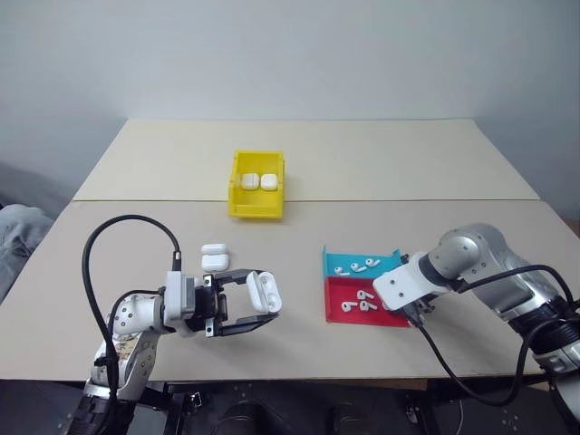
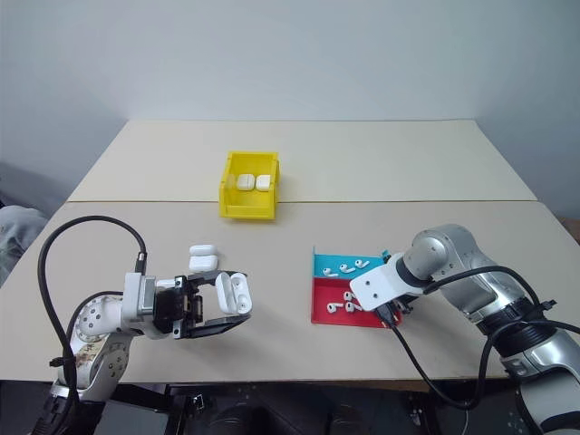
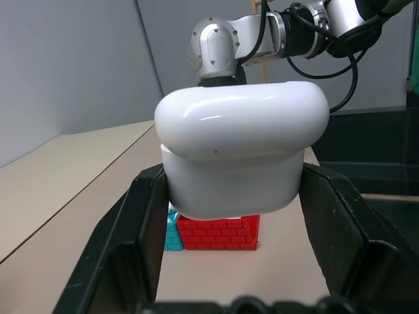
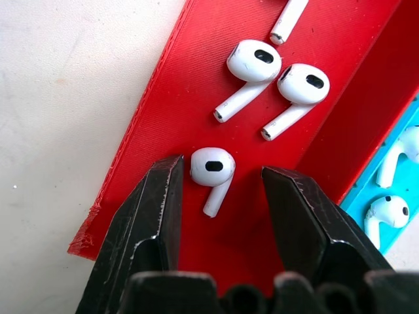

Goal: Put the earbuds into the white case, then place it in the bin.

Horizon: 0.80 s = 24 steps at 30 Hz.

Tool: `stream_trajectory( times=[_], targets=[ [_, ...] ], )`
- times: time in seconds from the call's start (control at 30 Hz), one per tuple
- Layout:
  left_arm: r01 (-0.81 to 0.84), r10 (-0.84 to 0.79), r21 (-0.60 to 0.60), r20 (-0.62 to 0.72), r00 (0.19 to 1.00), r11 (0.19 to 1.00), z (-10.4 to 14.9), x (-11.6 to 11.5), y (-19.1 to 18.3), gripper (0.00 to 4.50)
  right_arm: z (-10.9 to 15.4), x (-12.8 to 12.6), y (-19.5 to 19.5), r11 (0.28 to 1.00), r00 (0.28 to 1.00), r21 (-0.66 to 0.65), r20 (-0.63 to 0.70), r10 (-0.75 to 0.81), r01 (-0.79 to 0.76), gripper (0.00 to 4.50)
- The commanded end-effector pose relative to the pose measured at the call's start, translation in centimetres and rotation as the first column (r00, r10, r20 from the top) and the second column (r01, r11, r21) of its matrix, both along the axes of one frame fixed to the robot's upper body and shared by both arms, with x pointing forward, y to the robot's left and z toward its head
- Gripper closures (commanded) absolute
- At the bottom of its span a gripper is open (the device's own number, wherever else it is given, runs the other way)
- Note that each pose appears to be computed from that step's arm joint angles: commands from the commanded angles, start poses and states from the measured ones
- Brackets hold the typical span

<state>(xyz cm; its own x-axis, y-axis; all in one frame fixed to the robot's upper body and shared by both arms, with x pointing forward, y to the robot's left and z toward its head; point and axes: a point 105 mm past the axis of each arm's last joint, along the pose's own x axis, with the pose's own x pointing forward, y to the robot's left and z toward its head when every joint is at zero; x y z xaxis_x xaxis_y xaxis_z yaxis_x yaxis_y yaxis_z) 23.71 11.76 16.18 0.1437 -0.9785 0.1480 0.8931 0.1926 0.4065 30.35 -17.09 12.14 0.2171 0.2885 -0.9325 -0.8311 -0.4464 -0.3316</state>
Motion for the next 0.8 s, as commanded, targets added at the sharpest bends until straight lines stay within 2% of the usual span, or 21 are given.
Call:
stream_trajectory(
  times=[0.03,0.07,0.43,0.57,0.8],
  targets=[
    [0.005,-0.005,0.004,0.041,0.999,1.000,0.59,-0.18,-0.19,1.77,0.53,0.21,-0.29,1.000,1.000,-0.011,0.021,0.005,-0.004,2.79],
    [0.003,-0.004,0.005,0.040,0.999,1.000,0.57,-0.19,-0.18,1.77,0.55,0.21,-0.24,1.000,1.000,-0.009,0.021,0.005,-0.004,3.05],
    [-0.013,0.012,0.006,0.037,0.999,1.000,0.49,-0.07,-0.17,1.77,0.36,0.38,-0.32,1.000,1.000,-0.018,0.026,0.009,-0.008,3.05],
    [-0.017,0.017,0.007,0.039,0.999,1.000,0.51,0.01,-0.17,1.77,0.36,0.47,-0.33,1.000,1.000,-0.015,0.030,0.002,-0.002,3.80],
    [-0.006,0.007,-0.006,0.048,0.999,1.000,0.79,0.07,-0.37,1.77,1.10,0.10,-0.15,1.000,0.999,0.015,0.034,-0.010,0.010,3.80]
  ],
)
